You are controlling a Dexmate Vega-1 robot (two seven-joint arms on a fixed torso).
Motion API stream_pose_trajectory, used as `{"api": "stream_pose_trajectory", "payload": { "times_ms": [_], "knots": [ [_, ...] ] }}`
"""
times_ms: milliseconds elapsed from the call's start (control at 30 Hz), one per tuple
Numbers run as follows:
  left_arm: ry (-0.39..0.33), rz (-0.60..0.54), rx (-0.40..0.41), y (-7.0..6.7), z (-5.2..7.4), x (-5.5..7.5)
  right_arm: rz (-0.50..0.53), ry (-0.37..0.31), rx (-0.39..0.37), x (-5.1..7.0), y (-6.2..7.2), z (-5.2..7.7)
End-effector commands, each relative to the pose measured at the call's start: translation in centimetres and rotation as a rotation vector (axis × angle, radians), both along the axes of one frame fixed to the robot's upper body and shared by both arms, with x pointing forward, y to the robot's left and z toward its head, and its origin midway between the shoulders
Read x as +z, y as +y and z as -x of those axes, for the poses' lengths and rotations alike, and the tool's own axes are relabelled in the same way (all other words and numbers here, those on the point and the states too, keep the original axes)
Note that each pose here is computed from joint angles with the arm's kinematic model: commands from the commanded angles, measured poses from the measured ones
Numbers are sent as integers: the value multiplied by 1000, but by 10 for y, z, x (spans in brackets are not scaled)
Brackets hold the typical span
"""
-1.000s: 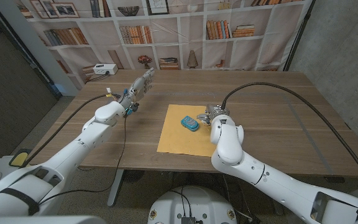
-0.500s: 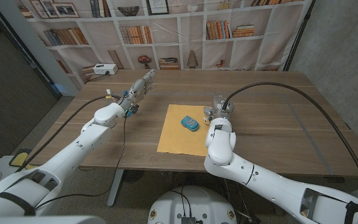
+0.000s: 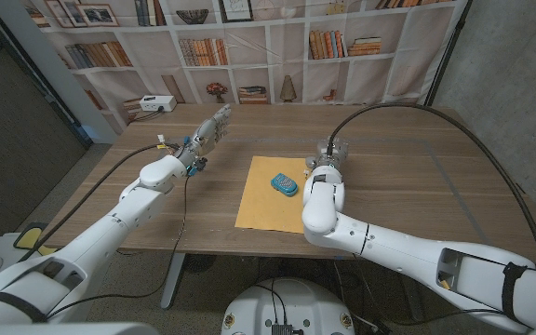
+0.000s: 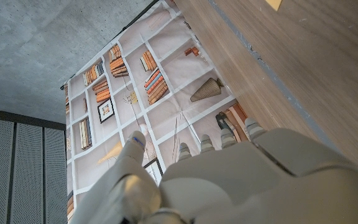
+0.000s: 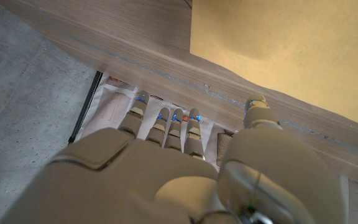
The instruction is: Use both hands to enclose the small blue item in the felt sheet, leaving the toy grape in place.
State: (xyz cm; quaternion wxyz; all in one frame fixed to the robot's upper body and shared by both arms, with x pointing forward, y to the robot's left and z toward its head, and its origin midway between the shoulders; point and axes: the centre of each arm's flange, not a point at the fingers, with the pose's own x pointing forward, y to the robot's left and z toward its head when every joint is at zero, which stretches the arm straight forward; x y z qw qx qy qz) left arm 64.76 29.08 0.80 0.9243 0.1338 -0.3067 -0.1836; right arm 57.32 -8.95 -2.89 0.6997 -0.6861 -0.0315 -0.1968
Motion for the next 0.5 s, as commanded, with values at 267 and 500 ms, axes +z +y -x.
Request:
{"api": "stream_pose_trajectory", "payload": {
  "times_ms": [267,500],
  "knots": [
    [-7,-1,6,1,-1,3,29,87,-93,-8,-14,-28],
    [-7,-2,7,1,-3,5,28,115,-96,-13,-16,-35]
  ]
}}
